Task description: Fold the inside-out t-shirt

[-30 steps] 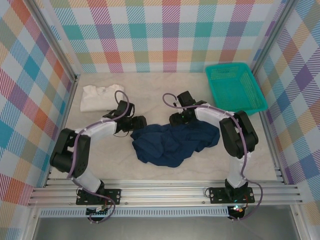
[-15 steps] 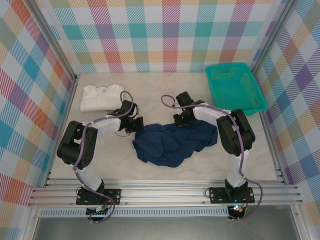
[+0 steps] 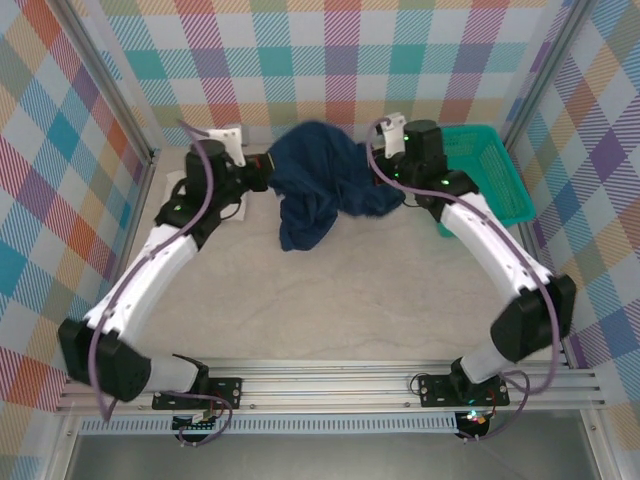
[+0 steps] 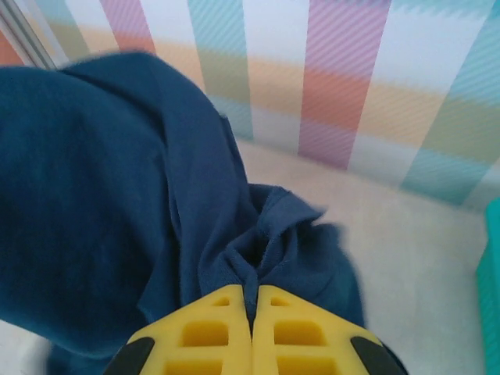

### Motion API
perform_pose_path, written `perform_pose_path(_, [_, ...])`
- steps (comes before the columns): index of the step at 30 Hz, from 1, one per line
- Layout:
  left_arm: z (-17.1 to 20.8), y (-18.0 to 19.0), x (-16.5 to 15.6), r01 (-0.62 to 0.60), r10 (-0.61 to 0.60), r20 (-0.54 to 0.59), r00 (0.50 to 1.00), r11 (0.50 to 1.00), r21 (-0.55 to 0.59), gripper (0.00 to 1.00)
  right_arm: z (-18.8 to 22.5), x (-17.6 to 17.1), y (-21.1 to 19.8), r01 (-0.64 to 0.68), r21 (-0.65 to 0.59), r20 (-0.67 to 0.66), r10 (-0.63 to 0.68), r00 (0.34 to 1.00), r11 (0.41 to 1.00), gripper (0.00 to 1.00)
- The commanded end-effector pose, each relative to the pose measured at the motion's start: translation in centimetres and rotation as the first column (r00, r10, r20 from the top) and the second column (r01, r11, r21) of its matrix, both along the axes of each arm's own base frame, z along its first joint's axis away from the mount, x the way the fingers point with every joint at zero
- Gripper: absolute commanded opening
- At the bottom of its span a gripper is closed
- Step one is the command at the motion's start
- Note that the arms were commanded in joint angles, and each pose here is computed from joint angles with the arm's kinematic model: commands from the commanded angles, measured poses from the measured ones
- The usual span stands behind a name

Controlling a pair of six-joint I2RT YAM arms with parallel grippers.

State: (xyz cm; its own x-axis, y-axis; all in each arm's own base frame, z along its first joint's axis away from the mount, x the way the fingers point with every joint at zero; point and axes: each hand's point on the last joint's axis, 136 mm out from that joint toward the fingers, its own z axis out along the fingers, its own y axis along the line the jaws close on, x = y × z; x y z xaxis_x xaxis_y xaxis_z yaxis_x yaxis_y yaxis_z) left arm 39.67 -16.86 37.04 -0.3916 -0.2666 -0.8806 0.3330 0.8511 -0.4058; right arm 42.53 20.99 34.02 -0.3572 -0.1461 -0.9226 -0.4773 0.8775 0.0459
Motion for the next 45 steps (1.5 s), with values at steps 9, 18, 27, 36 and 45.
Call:
perform_pose_path(9, [-12.9,-0.2,-10.6,0.178,-0.197,-0.198,0.96,0.978,-0.108,0.01,-12.3,-12.0,-4.7,0.093,0.12,-0.259,-0.059,0.964,0.988,0.1])
perform_pose_path(18, [-25.2,1.3,-17.7,0.097,-0.169,-0.477,0.863,0.98,-0.173,0.46,-21.4,-19.1,-6.5,0.188,0.203,-0.462,-0.075,0.884,0.961,0.4])
perform_pose_path(27, [-24.8,1.3,-12.9,0.066,-0.056,-0.546,0.836,0.998,-0.001,0.66,-21.7,-16.1,3.0,-0.142,0.072,-0.469,0.159,0.868,0.987,0.59])
perform_pose_path(36, [-30.7,-0.8,-14.3,0.186,-0.098,-0.755,0.649,0.982,0.033,0.66,-27.0,-13.7,8.1,-0.291,0.058,-0.608,0.265,0.748,0.955,0.72])
perform_pose_path(45, [-32.6,-0.6,-16.3,0.18,-0.088,-0.814,0.574,0.983,0.02,0.31,-25.7,-12.3,9.3,-0.341,0.041,-0.569,0.302,0.765,0.939,0.05])
